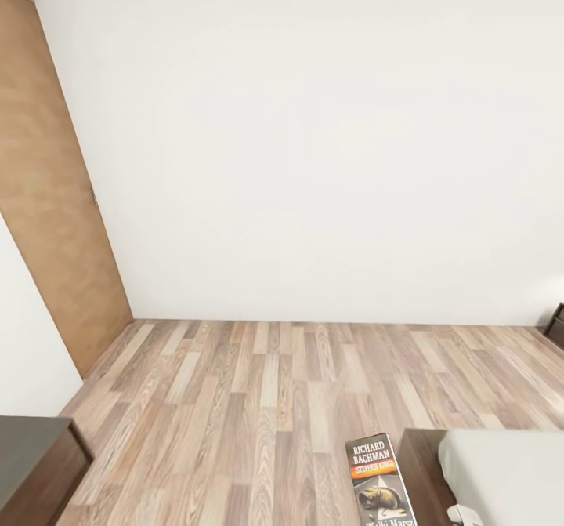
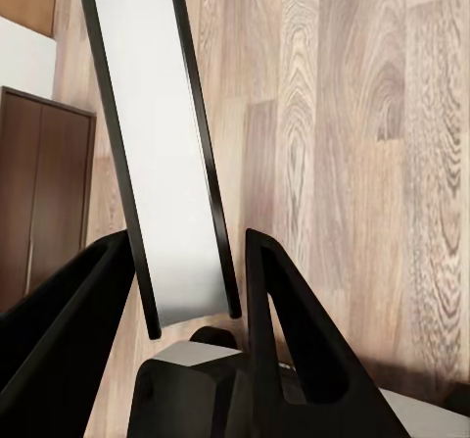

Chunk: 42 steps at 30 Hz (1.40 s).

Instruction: In the bedroom, move the book from the bed onto either nightstand, and place the two sandals side by side next to the bed.

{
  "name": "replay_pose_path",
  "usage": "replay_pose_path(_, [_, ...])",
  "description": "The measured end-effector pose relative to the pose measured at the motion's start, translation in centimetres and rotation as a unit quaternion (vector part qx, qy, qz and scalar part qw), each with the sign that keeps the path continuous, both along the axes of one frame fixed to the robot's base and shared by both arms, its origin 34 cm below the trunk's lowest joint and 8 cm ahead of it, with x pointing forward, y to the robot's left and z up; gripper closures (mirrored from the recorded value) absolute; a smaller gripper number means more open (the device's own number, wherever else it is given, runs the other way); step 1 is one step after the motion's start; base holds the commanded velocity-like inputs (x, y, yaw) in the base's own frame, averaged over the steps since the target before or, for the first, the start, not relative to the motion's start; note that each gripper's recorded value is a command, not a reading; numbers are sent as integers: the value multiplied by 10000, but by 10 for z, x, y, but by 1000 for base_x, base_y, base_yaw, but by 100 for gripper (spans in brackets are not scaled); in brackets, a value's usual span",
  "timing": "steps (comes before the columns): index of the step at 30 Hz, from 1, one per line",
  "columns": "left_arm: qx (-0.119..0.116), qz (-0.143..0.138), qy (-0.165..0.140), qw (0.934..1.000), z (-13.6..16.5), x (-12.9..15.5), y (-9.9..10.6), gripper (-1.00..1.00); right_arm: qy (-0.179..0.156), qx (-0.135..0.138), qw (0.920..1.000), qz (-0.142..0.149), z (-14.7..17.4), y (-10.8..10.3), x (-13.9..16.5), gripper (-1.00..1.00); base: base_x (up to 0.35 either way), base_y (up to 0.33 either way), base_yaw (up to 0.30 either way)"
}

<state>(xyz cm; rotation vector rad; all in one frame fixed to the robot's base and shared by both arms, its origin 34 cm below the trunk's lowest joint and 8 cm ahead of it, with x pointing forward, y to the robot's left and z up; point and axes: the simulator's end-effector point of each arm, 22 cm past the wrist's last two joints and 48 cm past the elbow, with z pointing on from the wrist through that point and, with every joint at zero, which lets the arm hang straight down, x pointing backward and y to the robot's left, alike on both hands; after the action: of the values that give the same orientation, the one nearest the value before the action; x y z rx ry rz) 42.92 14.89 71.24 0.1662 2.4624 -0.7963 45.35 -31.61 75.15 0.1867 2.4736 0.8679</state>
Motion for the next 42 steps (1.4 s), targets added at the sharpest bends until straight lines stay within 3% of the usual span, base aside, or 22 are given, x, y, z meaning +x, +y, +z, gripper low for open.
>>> replay_pose_path(42, [22,9,-3,10000,0,0,1,-100,0,-1,10000,1,0,0,0,100,330,0,0])
